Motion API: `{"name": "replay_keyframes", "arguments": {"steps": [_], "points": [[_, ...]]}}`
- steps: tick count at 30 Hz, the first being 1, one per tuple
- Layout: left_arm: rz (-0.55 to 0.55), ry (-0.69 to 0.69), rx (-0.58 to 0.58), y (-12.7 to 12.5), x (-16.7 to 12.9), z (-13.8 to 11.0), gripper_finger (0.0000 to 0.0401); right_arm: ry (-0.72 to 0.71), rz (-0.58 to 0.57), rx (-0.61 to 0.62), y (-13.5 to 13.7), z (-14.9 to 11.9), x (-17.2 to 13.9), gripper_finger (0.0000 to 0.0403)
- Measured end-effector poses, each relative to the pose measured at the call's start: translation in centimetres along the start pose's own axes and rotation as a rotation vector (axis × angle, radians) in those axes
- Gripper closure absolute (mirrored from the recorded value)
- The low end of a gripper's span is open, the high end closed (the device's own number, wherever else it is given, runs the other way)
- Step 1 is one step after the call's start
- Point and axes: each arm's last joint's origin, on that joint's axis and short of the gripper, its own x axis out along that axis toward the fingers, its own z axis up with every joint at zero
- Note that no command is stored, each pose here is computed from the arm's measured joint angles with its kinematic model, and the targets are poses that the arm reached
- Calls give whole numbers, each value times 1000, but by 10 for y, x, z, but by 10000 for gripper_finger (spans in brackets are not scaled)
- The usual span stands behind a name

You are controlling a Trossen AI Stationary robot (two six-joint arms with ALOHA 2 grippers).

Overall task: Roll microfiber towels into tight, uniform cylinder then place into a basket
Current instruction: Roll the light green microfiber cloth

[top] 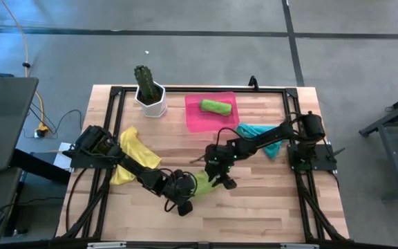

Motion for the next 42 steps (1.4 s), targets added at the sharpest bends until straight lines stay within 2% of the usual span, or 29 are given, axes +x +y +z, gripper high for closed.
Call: {"name": "replay_keyframes", "arguments": {"steps": [5,7,12,19,21,25,31,42], "points": [[-16,50,-37,6,2,4,389,65,-186,-312,24,10,6,278],[-21,56,-36,7,2,5,385,118,-257,-402,33,10,11,278],[-23,59,-30,7,2,5,387,182,-382,-484,56,11,24,277],[-34,73,-35,9,3,6,388,258,-614,-579,90,12,34,277],[-34,73,-35,9,3,6,388,249,-642,-572,99,12,37,277],[-36,72,-18,8,3,6,388,163,-643,-474,113,15,41,277],[-47,81,-17,8,3,6,388,179,-591,-319,112,8,43,271],[-56,79,-19,8,3,6,388,165,-618,-246,94,7,44,172]]}}
